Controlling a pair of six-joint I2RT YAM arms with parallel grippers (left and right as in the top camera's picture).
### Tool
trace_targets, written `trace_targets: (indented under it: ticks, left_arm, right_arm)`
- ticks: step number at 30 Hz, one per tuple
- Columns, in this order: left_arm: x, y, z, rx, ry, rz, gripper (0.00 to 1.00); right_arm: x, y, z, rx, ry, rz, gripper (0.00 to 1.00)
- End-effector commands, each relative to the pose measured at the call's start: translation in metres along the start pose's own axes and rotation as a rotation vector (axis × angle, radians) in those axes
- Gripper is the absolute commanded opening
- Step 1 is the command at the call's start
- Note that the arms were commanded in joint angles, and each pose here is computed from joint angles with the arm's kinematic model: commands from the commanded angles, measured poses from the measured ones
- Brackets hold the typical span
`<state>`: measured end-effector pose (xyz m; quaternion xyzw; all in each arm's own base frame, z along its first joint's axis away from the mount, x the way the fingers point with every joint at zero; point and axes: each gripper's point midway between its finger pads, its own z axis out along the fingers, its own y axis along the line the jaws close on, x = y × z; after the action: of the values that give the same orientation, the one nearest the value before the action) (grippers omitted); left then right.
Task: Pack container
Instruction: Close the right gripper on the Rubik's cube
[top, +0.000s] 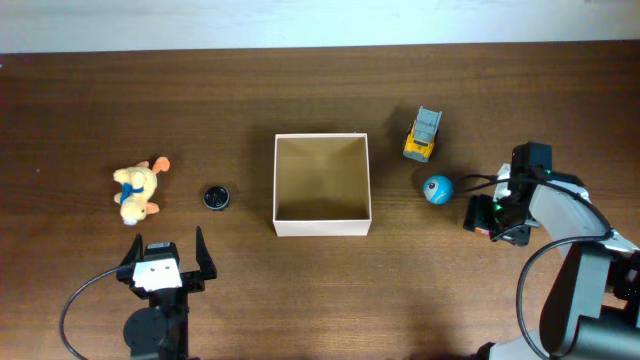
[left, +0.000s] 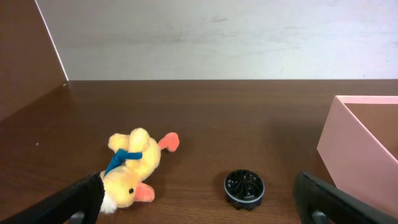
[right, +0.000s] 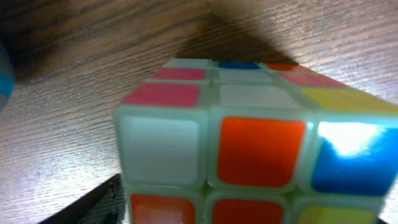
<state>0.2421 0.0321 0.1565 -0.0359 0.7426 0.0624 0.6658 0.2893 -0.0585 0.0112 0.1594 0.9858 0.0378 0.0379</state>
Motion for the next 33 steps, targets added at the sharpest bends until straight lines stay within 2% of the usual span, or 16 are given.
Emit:
trace_targets:
  ticks: [1, 8, 23, 31, 33]
  left_arm:
    - [0.000, -0.001, 0.000, 0.006, -0.007, 0.015, 0.99]
    - [0.000, -0.001, 0.000, 0.006, -0.007, 0.015, 0.99]
    - [0.000, -0.001, 0.000, 0.006, -0.007, 0.015, 0.99]
    - [0.000, -0.001, 0.000, 0.006, -0.007, 0.015, 0.99]
    - [0.000, -0.001, 0.000, 0.006, -0.007, 0.015, 0.99]
  right_arm:
    - [0.000, 0.003, 0.002, -0.013, 0.000, -0.006, 0.71]
    - [-0.008, 0.002, 0.001, -0.006, -0.033, -0.009, 0.76]
    - [-0.020, -0.014, 0.000, 0.088, -0.083, -0.009, 0.76]
    - [-0.025, -0.013, 0.000, 0.086, -0.105, -0.009, 0.57]
    - [-0.025, -0.013, 0.000, 0.086, -0.105, -0.010, 0.56]
